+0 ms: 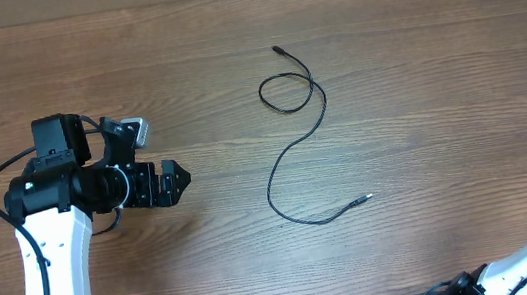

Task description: Untangle cables

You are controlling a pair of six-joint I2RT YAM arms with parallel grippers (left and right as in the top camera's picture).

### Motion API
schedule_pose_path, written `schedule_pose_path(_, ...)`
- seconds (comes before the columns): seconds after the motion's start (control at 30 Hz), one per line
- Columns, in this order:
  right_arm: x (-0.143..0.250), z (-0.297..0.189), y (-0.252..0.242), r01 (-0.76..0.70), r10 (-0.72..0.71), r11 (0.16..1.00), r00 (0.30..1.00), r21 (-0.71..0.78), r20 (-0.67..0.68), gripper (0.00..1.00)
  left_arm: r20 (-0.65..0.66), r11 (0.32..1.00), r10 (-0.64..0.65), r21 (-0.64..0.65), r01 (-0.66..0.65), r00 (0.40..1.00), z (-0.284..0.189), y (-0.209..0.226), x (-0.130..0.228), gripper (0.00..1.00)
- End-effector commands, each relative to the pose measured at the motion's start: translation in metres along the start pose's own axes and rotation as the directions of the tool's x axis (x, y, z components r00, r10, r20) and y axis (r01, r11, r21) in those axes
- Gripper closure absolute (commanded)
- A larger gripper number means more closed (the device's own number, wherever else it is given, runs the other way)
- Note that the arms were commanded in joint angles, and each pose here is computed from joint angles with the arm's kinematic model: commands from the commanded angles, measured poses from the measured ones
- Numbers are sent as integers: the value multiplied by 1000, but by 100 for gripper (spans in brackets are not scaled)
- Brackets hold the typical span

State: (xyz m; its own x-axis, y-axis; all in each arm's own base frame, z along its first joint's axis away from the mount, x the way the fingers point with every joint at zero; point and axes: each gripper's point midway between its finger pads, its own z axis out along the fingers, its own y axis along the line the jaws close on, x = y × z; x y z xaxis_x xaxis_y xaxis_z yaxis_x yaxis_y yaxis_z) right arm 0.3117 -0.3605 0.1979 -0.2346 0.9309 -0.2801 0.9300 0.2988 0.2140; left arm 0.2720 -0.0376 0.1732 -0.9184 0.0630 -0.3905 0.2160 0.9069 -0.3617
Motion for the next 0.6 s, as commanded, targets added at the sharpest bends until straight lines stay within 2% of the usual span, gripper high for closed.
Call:
schedule_pose_path(0.0,14,-13,34,145,-150,977,988,-157,-26,11,-5,1000,-16,2,16,1000,1,0,1,0)
schedule_pose_path(0.07,29,-16,57,229,-251,937,967,-264,-49,11,-4,1000,-16,1,16,1000,1,0,1,0)
schedule_pose_path(0.1,37,-18,68,265,-294,916,954,-301,-55,7,-4,1000,-16,1,16,1000,1,0,1,0)
schedule_pose_path(0.2,57,-20,91,334,-380,875,923,-349,-68,0,-4,1000,-16,2,16,1000,1,0,1,0)
schedule_pose_path(0.33,96,-21,129,412,-478,827,873,-382,-92,0,-4,1000,-16,1,16,1000,1,0,1,0)
schedule_pose_path(0.57,183,-28,200,611,-716,637,695,-470,-67,0,-4,1000,-16,1,16,1000,1,0,1,0)
